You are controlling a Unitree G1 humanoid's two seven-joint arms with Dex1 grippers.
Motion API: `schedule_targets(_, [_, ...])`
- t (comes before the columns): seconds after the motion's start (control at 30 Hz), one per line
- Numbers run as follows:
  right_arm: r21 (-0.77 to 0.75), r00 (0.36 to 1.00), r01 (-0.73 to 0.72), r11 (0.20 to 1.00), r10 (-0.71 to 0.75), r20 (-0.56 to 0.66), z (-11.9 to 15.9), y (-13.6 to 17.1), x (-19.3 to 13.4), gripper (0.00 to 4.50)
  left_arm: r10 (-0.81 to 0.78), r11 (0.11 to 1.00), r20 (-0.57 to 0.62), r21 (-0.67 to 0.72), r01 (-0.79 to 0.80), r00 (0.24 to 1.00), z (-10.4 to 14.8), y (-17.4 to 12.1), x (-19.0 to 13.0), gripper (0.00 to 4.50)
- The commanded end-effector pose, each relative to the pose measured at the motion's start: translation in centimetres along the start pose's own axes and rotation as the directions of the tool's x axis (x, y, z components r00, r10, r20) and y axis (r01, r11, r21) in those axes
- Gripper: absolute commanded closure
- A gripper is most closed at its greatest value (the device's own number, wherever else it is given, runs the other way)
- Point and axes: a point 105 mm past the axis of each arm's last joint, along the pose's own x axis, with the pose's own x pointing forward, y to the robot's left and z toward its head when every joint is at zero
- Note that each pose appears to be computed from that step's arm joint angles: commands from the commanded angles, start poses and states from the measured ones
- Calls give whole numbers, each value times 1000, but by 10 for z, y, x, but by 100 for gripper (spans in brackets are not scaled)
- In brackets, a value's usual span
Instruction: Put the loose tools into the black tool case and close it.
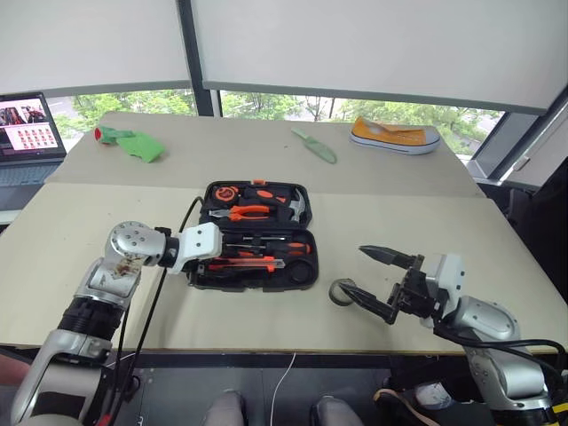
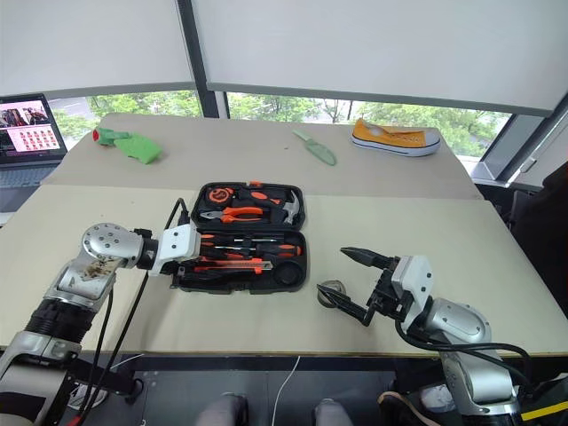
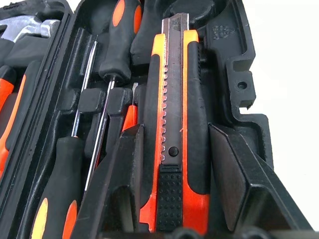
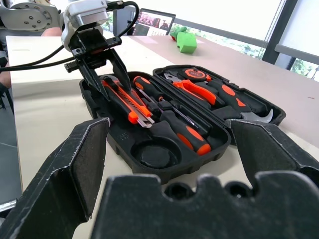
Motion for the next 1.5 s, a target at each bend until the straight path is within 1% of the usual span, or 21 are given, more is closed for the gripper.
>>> schedule_targets(0.03, [-37,1000,11,999,-10,24,13,-3,-4,0,-14,999,-30,31,15,999,-3,-4,0,299])
schedule_targets(0.13, [-36,1000,8,999,-7,19,13,-3,-5,0,-21,1000,-17,12,21,1000,-3,-6,3,299])
schedule_targets(0.27, [-37,1000,4,999,-3,13,12,-3,-6,0,-46,999,-69,-15,45,997,-12,-11,4,299])
schedule_targets(0.33, [-38,1000,-2,999,3,9,12,-4,-7,0,-42,999,-59,-15,41,997,-12,-10,2,199])
schedule_targets(0.43, [-41,1000,-13,999,14,4,12,-4,-7,0,-37,999,-33,-28,36,999,-10,-9,-2,102])
schedule_targets(0.5, [-45,1000,-19,999,19,2,13,-6,-7,0,-31,999,30,-38,32,999,-4,-6,-5,31])
schedule_targets(0.53, [-47,1000,-23,999,23,1,14,-7,-7,0,-14,997,88,-70,20,996,2,-3,-8,11])
schedule_targets(0.63, [-56,999,-37,998,37,0,16,-10,-8,0,66,991,243,-131,-35,968,18,14,-24,11])
schedule_targets(0.73, [-63,998,-66,996,66,13,20,-10,-7,0,103,985,315,-162,-53,944,23,23,-34,11])
schedule_targets(0.8, [-89,992,-111,990,116,42,30,-6,-2,0,83,987,313,-155,-35,946,22,19,-29,62])
schedule_targets(0.83, [-106,989,-135,985,141,51,33,-3,1,0,79,989,297,-144,-37,952,21,17,-25,77])
schedule_targets(0.9, [-129,981,-175,976,184,58,37,2,6,0,81,990,276,-135,-45,958,19,15,-17,156])
schedule_targets(0.97, [-160,970,-222,962,234,62,41,7,11,0,59,992,269,-124,-26,961,16,8,-6,215])
schedule_targets(1.0, [-175,966,-238,955,252,60,42,8,13,0,42,993,265,-120,-11,963,15,3,-1,265])
schedule_targets(1.03, [-182,964,-243,953,258,61,44,8,15,0,32,993,254,-119,-1,967,12,0,4,267])
schedule_targets(1.07, [-183,964,-243,952,258,61,44,6,16,0,24,993,231,-122,4,973,7,-3,9,332])
schedule_targets(1.13, [-180,966,-237,955,251,61,44,3,16,0,28,991,184,-136,-3,983,-2,-5,16,347])
schedule_targets(1.17, [-177,967,-234,956,248,59,43,2,16,0,38,988,161,-151,-13,986,-7,-4,19,397])
schedule_targets(1.23, [-168,969,-229,959,241,59,42,1,15,0,61,984,114,-174,-40,992,-15,-2,24,445])
schedule_targets(1.4, [-142,972,-216,966,227,68,41,3,15,0,10,970,54,-244,4,998,-28,-13,30,445])
schedule_targets(1.5, [-122,974,-208,971,217,64,39,5,15,0,-47,958,69,-278,64,997,-30,-27,35,445])
